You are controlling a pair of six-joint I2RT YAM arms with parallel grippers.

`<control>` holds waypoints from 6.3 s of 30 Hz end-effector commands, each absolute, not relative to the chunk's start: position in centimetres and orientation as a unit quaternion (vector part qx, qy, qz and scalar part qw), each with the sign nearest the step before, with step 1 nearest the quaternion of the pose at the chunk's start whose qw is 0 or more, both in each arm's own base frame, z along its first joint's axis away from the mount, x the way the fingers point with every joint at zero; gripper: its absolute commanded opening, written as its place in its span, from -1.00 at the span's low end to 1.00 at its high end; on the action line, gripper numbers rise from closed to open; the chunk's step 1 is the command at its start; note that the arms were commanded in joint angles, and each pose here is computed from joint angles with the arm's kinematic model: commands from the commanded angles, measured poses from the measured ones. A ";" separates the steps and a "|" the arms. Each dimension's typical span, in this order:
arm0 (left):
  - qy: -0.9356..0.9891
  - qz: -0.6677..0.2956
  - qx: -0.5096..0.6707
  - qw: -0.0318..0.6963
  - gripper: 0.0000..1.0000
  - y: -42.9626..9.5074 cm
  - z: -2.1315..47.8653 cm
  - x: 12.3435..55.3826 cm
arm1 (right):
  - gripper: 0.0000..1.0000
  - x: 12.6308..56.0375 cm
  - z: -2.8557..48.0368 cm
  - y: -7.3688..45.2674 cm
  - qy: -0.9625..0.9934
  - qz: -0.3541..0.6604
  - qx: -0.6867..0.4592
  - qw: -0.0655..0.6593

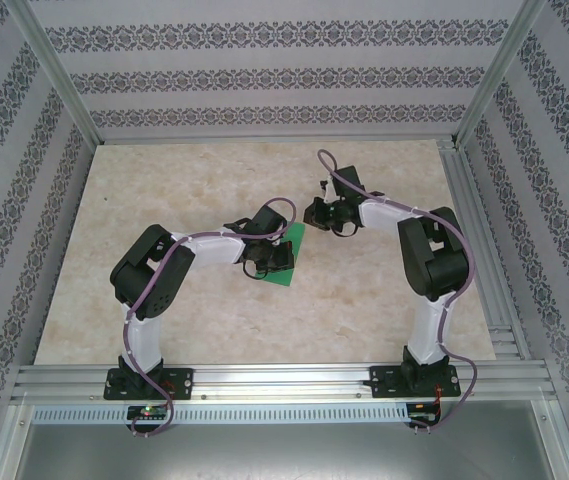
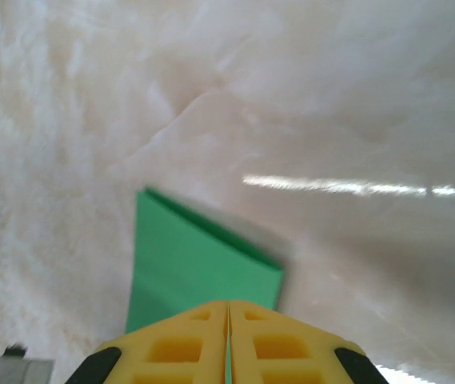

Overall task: Fold a paper plane with a square sheet of paper (pick it up from the middle)
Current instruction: First fold in half a square sheet of paper at the center of the table, then fold the triangle a second time at the center of the table.

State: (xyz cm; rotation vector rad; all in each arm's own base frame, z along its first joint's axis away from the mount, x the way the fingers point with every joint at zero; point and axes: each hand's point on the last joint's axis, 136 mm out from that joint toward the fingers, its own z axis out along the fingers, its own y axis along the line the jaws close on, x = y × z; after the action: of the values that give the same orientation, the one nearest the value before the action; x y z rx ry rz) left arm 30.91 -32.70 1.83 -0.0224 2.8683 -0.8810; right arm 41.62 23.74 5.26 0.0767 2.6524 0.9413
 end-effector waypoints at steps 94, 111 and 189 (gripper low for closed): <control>0.955 -0.274 -0.079 0.079 0.28 -23.9 4.5 30.6 | -0.37 40.6 4.5 26.0 0.956 0.261 -0.003 0.136; 0.946 -0.321 -0.051 0.017 0.47 -26.0 3.5 28.7 | -0.32 40.8 0.7 24.2 0.965 0.236 0.034 0.111; 0.904 -0.420 -0.015 0.081 -0.21 -32.8 5.4 33.4 | -0.31 38.6 6.0 24.5 0.928 0.349 -0.001 0.127</control>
State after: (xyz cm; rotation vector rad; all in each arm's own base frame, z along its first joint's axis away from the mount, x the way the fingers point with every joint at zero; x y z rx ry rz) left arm 32.89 -32.23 5.13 -0.0754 2.7305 -1.2568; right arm 38.96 24.76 4.09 0.0400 2.7482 0.9886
